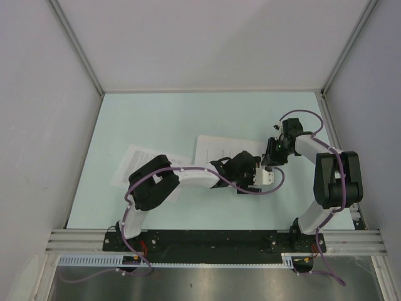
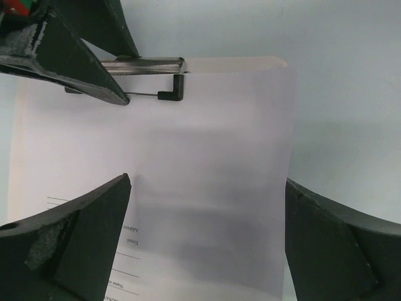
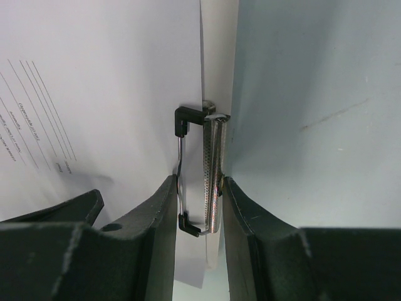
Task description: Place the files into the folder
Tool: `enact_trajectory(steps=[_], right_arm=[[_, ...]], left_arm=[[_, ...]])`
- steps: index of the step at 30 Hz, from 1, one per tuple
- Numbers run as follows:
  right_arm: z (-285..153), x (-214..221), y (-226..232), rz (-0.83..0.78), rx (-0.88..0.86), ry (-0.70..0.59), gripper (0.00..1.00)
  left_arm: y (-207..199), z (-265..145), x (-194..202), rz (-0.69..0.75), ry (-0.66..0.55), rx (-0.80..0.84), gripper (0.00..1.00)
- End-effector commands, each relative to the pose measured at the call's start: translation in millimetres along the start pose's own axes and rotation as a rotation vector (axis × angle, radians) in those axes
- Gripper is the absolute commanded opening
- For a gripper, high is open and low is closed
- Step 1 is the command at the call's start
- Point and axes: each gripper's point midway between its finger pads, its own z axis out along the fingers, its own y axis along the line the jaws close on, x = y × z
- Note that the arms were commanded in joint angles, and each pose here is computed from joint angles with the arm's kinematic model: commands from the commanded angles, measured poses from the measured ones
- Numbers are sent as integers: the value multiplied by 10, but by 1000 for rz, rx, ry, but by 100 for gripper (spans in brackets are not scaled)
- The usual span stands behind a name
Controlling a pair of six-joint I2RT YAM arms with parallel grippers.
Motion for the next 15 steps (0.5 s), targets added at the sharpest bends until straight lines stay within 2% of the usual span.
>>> enact_trajectory(steps=[1, 5, 15], right_arm=[[-60, -104, 135, -31, -47, -21, 0], [-83, -110, 129, -33, -45, -25, 0], [-57, -111, 137, -46, -39, -18, 0]], left_arm=[[-124, -7, 512, 51, 166, 19, 100], [-140, -13, 524, 51, 157, 47, 97], [-243, 33, 594, 33, 174, 90, 99]])
